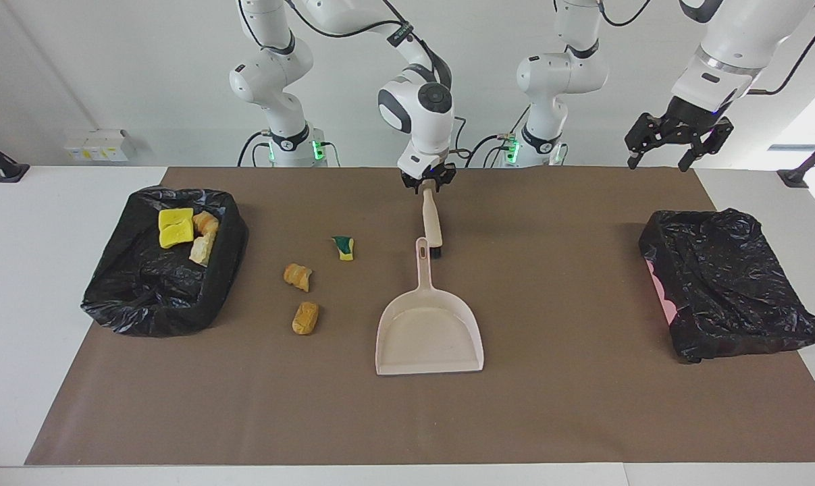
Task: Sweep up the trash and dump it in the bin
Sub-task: 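Grasp the wooden brush handle with the right gripper, then move the brush behind the trash while the left gripper grasps the dustpan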
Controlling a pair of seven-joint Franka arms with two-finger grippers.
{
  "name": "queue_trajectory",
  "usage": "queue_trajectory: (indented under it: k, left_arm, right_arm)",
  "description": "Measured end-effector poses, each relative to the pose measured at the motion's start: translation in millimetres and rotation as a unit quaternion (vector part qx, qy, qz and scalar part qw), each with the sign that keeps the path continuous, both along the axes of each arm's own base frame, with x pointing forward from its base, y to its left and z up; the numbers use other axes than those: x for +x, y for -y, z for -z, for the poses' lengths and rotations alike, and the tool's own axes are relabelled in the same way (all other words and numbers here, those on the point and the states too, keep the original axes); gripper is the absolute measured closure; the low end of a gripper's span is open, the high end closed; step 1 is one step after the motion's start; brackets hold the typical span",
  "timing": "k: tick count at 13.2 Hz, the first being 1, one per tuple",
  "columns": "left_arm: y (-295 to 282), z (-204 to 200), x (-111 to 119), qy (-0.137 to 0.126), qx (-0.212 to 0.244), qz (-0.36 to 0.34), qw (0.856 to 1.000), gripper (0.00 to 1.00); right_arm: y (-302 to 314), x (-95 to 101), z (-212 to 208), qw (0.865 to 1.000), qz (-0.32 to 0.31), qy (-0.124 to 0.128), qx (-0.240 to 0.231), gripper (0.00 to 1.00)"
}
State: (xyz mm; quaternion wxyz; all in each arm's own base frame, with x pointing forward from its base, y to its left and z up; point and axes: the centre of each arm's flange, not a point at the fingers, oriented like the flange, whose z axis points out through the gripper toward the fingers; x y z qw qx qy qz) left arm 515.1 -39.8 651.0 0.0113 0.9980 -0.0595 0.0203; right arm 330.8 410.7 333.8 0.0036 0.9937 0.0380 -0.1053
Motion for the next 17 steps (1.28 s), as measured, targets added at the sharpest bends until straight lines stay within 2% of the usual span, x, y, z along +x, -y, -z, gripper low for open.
queue_trajectory:
  k: [1, 4, 6, 9, 12, 15, 17]
  left_arm:
    - [2.9, -1.1, 1.2, 0.007, -0.001, 0.002, 1.000, 0.00]
    - [11.6, -8.3, 14.0, 0.062, -0.009, 0.002, 0.998, 0.00]
    - [24.0, 0.2, 27.1, 0.077, -0.016, -0.008, 0.997, 0.00]
    - [79.7, 30.8, 43.0, 0.068, -0.032, -0.040, 0.996, 0.00]
    - [152.4, 59.7, 50.7, 0.076, -0.052, -0.050, 0.994, 0.00]
    - [209.6, 98.2, 56.6, 0.074, -0.066, -0.059, 0.993, 0.00]
    - [244.0, 132.7, 60.8, 0.069, -0.075, -0.075, 0.992, 0.00]
  right_arm:
    - [5.7, -0.1, -2.4, 1.000, 0.002, -0.011, -0.010, 0.75]
    - [39.8, 11.8, -26.2, 0.998, 0.026, -0.041, -0.032, 0.75]
    - [69.5, 25.7, -48.6, 0.997, 0.053, -0.049, -0.035, 0.75]
    - [105.6, 49.1, -64.4, 0.995, 0.089, -0.044, -0.029, 0.75]
    - [145.2, 77.9, -65.0, 0.994, 0.102, -0.038, -0.027, 0.75]
    - [227.0, 126.6, -58.2, 0.997, 0.073, -0.018, -0.017, 0.75]
    - [275.5, 151.2, -50.7, 0.999, 0.046, 0.004, -0.026, 0.75]
